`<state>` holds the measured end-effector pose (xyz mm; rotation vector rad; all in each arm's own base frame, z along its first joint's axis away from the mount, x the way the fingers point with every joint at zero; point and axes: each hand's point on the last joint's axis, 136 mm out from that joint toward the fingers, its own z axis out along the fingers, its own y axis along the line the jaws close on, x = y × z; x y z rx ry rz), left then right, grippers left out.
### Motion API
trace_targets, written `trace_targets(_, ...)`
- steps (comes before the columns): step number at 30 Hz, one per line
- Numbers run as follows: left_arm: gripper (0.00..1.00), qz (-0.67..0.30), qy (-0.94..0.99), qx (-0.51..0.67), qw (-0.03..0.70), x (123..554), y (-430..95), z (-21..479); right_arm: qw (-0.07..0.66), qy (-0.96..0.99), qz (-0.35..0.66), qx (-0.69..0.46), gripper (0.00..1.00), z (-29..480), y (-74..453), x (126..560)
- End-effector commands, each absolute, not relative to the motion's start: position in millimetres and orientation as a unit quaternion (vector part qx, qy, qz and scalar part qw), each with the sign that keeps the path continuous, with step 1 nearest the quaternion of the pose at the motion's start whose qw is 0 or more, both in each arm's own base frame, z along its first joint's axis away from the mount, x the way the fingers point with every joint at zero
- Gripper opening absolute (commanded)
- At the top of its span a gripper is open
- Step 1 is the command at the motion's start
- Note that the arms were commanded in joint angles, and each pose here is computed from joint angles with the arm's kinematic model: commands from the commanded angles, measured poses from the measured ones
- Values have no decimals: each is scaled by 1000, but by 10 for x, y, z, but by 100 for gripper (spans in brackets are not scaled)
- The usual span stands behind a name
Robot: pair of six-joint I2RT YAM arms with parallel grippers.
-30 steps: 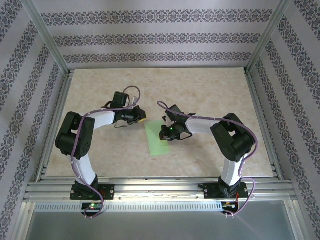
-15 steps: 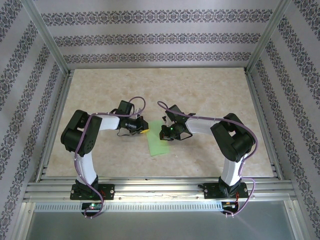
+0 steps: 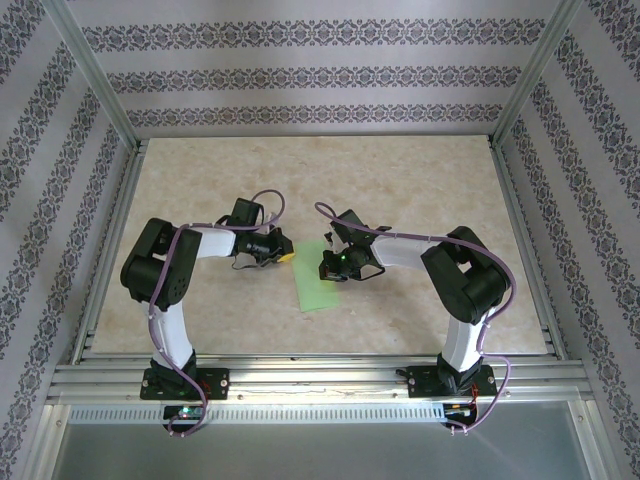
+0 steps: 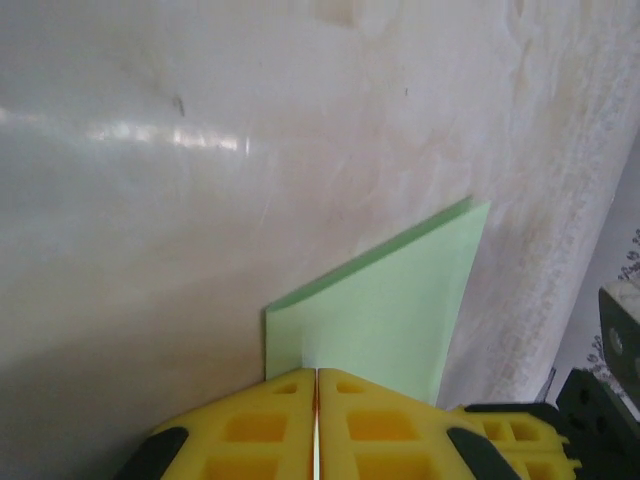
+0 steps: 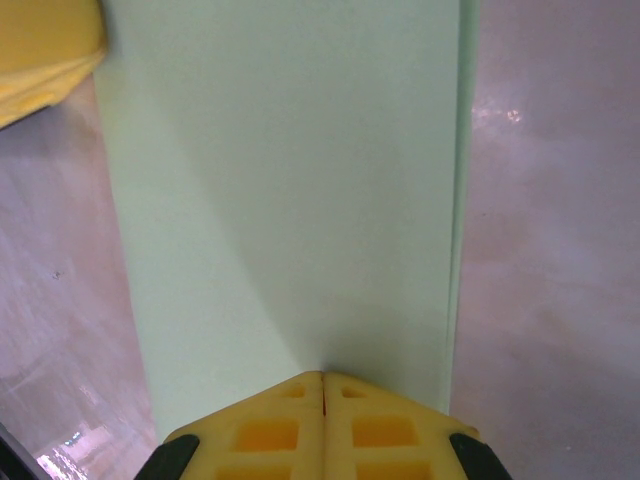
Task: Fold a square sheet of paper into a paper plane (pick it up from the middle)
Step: First fold the square sheet of paper in half at the center of the table.
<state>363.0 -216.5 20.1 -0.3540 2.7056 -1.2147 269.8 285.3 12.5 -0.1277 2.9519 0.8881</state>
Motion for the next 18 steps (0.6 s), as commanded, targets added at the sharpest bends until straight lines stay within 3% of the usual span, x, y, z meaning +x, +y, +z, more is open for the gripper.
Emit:
trace_targets(1,9,-356,914,-162,109,3873,-1922,88,-55,979,194,-14,0,-330,2403,2287)
trace_targets(12,10,-332,921,-171,108,3972,-1880,155,-53,979,194,-15,0,-329,2405,2289)
trace_targets(18,11,-363,912,-145,123,3937,-1991,470,-51,979,197,-13,0,-312,2420,2298)
